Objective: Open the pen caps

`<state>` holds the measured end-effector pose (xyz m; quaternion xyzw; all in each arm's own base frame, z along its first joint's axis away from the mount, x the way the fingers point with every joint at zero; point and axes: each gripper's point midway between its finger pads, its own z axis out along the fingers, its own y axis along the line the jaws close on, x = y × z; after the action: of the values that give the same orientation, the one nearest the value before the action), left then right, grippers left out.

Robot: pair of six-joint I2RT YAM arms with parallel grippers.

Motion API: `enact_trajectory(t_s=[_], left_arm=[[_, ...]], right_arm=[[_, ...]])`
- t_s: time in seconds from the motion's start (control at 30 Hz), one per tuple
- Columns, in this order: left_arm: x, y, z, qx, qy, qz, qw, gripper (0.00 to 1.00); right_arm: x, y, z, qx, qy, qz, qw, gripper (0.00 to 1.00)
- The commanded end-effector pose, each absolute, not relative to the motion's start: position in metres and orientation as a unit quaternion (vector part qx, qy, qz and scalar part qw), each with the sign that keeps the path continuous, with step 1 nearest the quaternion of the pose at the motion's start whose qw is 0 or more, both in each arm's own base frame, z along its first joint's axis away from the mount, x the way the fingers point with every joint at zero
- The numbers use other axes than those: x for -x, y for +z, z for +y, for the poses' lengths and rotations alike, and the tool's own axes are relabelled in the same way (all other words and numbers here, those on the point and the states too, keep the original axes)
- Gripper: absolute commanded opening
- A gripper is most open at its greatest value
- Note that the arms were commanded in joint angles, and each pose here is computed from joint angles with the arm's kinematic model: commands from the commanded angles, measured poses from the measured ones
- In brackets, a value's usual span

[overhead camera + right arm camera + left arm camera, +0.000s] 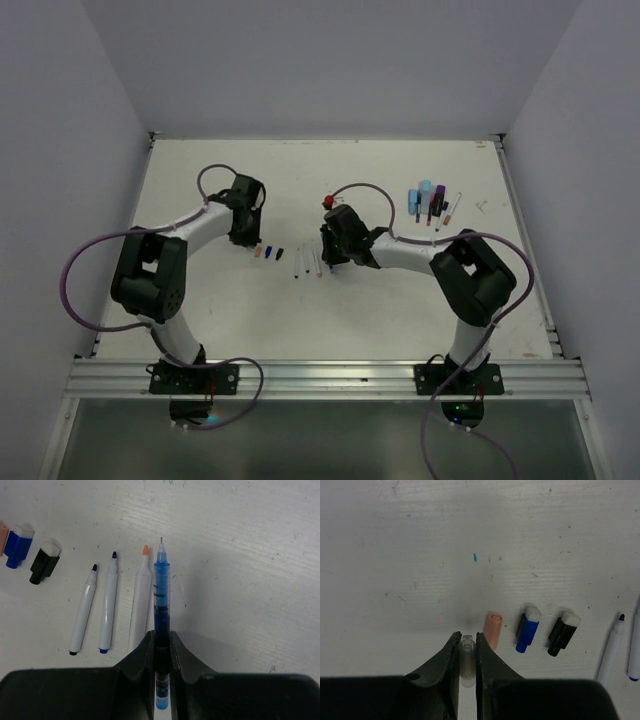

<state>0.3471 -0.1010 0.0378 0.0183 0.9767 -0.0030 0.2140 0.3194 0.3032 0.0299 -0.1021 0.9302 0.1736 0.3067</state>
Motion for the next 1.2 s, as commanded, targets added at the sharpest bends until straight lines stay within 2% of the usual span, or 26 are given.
enact_trajectory(t_s=[0.0,0.43,0.63,0.8,0.9,0.97,1.0,1.1,1.13,1.17], left_arm=[[-0.360,0.042,-0.104,-0.038,-0.007,0.975,0.218,0.11],[-0.349,0.018,-0.106,-0.043,-0.015,0.983,0.178,0.22],[-0.350,0.020,-0.107,-0.043,-0.017,0.983,0.180,0.28],[-0.354,0.037,-0.109,-0.033,-0.023,0.980,0.196,0.31],[-0.359,0.061,-0.112,-0.023,-0.033,0.974,0.224,0.35],[-0.365,0.085,-0.112,-0.015,-0.039,0.967,0.251,0.38],[-0.367,0.095,-0.112,-0.012,-0.040,0.964,0.263,0.40],[-0.371,0.131,-0.111,0.002,-0.051,0.949,0.312,0.56],[-0.370,0.146,-0.110,0.006,-0.055,0.942,0.332,0.65],[-0.372,0.155,-0.110,0.011,-0.058,0.935,0.349,0.70]], right_arm=[[-0.326,0.036,0.315,0.100,0.186,0.928,0.306,0.13],[-0.325,0.035,0.317,0.094,0.190,0.931,0.298,0.36],[-0.332,0.071,0.308,0.081,0.196,0.921,0.328,0.40],[-0.357,0.117,0.264,0.041,0.167,0.910,0.377,0.55],[-0.379,0.126,0.220,0.005,0.119,0.911,0.395,0.61],[-0.398,0.130,0.185,-0.025,0.085,0.911,0.404,0.61],[-0.403,0.129,0.173,-0.033,0.074,0.912,0.402,0.62],[-0.424,0.124,0.130,-0.074,0.043,0.914,0.397,0.62],[-0.437,0.128,0.112,-0.096,0.035,0.911,0.400,0.62],[-0.444,0.121,0.104,-0.103,0.027,0.914,0.392,0.62]])
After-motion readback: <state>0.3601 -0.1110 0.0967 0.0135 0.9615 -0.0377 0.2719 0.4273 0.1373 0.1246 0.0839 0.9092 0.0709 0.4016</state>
